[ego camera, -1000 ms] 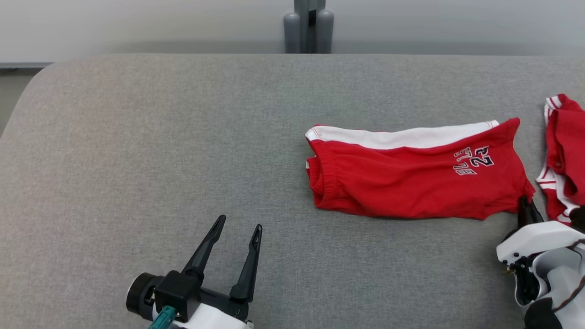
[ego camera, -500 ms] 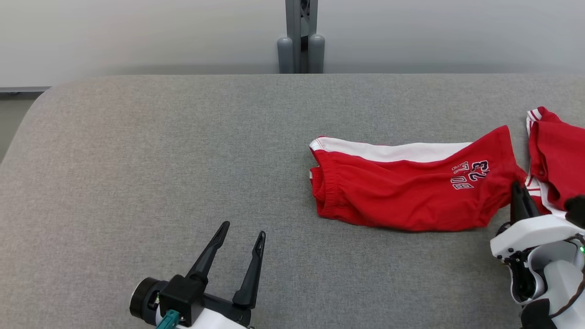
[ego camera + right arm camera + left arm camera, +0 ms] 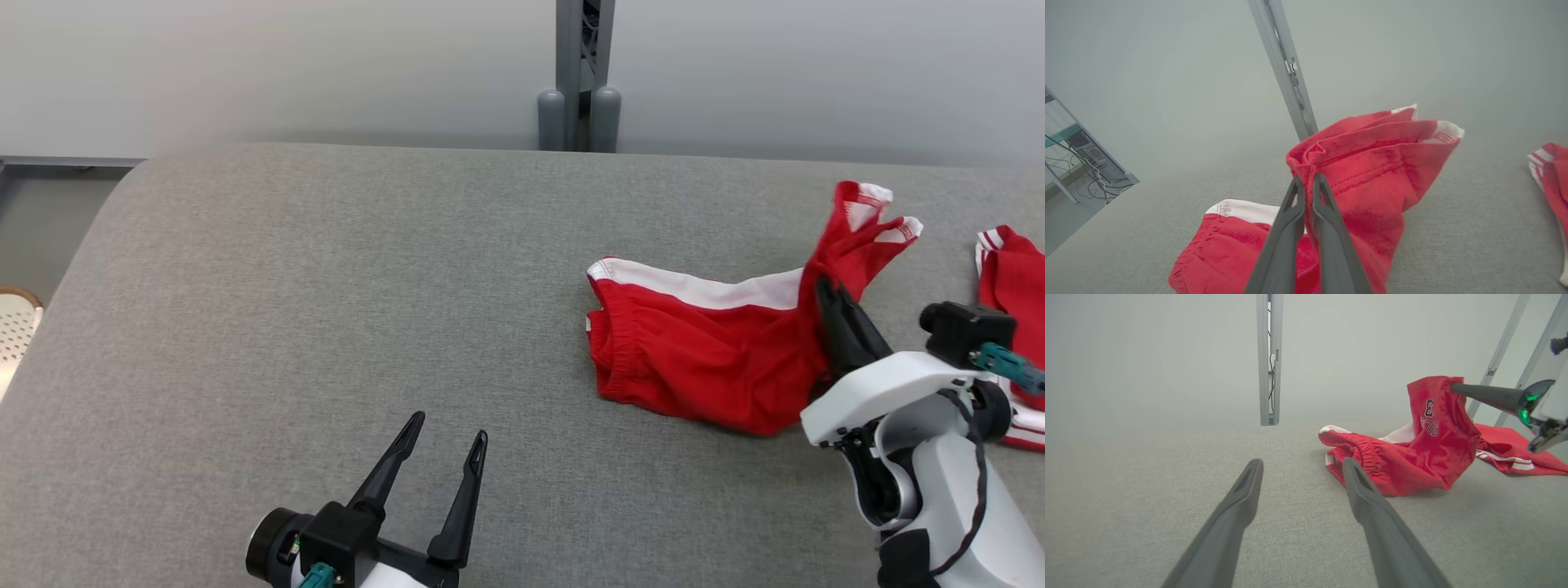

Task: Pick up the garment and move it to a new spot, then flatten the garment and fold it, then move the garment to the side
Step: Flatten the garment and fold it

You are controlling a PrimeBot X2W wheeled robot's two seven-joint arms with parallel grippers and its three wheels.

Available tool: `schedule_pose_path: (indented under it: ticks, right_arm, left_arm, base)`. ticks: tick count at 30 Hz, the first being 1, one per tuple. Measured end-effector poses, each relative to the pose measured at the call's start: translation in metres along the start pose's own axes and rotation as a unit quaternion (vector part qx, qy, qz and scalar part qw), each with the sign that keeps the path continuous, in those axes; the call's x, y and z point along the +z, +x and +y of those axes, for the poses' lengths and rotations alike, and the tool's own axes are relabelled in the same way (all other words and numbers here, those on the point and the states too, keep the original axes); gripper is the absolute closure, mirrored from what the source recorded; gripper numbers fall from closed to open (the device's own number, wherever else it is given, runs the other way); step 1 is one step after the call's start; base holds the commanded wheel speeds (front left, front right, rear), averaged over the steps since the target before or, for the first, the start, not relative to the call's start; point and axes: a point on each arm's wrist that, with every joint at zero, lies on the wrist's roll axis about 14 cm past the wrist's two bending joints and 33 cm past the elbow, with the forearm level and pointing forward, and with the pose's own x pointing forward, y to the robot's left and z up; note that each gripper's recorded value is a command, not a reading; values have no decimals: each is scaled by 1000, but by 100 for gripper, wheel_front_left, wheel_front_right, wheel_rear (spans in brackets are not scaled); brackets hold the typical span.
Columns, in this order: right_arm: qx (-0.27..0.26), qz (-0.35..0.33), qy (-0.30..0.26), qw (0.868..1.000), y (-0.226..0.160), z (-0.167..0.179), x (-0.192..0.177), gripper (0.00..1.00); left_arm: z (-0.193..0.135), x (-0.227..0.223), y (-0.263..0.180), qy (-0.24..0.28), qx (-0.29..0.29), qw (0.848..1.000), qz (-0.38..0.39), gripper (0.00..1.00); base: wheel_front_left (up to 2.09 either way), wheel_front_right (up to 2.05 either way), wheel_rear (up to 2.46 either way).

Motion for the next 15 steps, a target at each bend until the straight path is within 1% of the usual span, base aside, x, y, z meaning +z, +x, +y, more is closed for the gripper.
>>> schedule_pose_path:
  ticks: [4,7,15]
  right_arm:
    - [44,8,-12,999,4,31,0,100]
    - [74,22,-16,997,5,52,-7,100]
    - [133,63,-33,989,4,91,-35,100]
  left_arm:
    - [4,1,-5,0,8,1000,-2,0]
    - [9,2,-8,-1,19,1000,-2,0]
    - [18,-1,-12,-1,35,999,3,0]
  base:
    - [0,0,0]
    - [0,0,0]
    - [0,0,0]
